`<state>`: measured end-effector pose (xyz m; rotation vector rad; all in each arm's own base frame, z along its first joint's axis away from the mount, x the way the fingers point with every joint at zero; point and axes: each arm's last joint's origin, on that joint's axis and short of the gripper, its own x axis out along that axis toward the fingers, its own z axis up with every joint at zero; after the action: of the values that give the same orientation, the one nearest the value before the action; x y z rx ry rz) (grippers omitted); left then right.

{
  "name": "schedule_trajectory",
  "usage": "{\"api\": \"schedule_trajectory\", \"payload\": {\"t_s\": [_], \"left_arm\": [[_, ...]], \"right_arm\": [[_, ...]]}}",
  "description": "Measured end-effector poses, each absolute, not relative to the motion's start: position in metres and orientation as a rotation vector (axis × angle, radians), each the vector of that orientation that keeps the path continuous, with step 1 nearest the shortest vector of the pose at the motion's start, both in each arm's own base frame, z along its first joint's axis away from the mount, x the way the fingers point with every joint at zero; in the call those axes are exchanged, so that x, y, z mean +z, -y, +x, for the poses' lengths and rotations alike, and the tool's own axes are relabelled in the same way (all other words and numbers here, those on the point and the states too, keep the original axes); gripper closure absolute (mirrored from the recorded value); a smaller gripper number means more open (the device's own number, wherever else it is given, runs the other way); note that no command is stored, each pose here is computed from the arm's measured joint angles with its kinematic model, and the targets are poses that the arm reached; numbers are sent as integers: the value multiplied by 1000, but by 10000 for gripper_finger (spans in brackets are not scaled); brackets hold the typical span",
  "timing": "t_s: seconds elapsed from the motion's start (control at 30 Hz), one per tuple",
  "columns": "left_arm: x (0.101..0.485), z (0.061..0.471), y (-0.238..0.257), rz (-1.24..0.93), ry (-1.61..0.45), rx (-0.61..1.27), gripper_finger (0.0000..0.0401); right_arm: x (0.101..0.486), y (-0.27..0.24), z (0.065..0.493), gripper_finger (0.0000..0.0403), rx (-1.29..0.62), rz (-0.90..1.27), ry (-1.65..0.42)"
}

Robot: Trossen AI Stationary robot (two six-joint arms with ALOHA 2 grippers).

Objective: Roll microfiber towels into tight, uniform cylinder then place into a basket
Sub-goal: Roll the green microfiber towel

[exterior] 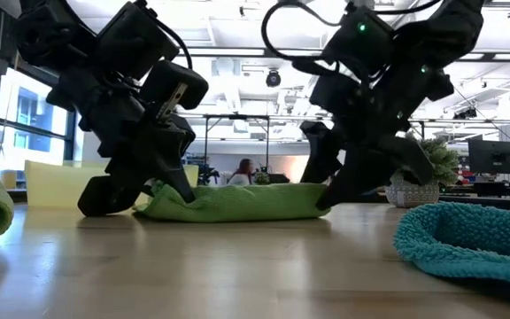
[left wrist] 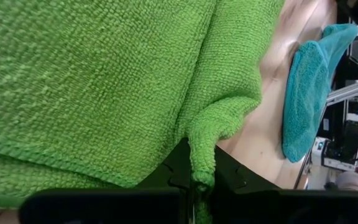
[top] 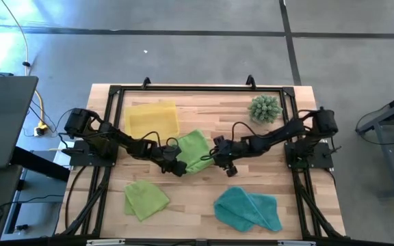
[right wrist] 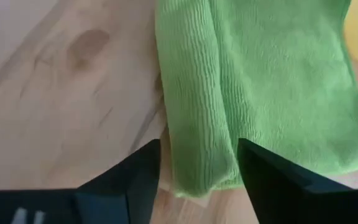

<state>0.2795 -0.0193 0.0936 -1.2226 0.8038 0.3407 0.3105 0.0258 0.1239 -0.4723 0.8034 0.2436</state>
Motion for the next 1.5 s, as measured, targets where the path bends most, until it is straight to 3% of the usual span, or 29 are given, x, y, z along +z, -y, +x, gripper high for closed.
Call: {"api": "schedule_trajectory", "payload": {"t_s": [0.13, 0.33, 0.4, 0.7, 0.97, 1.2, 1.33, 1.5], "left_arm": [[94, 279, 19, -1189, -810, 321, 389], [93, 278, 21, -1012, -843, 225, 389], [93, 278, 23, -968, -852, 197, 389], [92, 276, 36, -832, -861, 147, 389], [99, 287, 35, -1096, -811, 274, 389], [103, 292, 39, -1377, -859, 279, 389], [105, 291, 41, -1446, -925, 218, 389], [105, 291, 43, -1380, -959, 145, 389]], "right_arm": [[119, -26, 311, 256, 245, -465, -814], [116, -28, 312, 375, 259, -404, -818], [116, -29, 311, 394, 291, -358, -815], [128, -34, 318, 398, 426, 116, -884], [130, -16, 322, 401, 266, 503, -958], [106, -8, 322, 401, 189, 612, -1062], [100, -10, 322, 402, 284, 646, -1090], [102, -13, 319, 402, 450, 708, -1102]]}}
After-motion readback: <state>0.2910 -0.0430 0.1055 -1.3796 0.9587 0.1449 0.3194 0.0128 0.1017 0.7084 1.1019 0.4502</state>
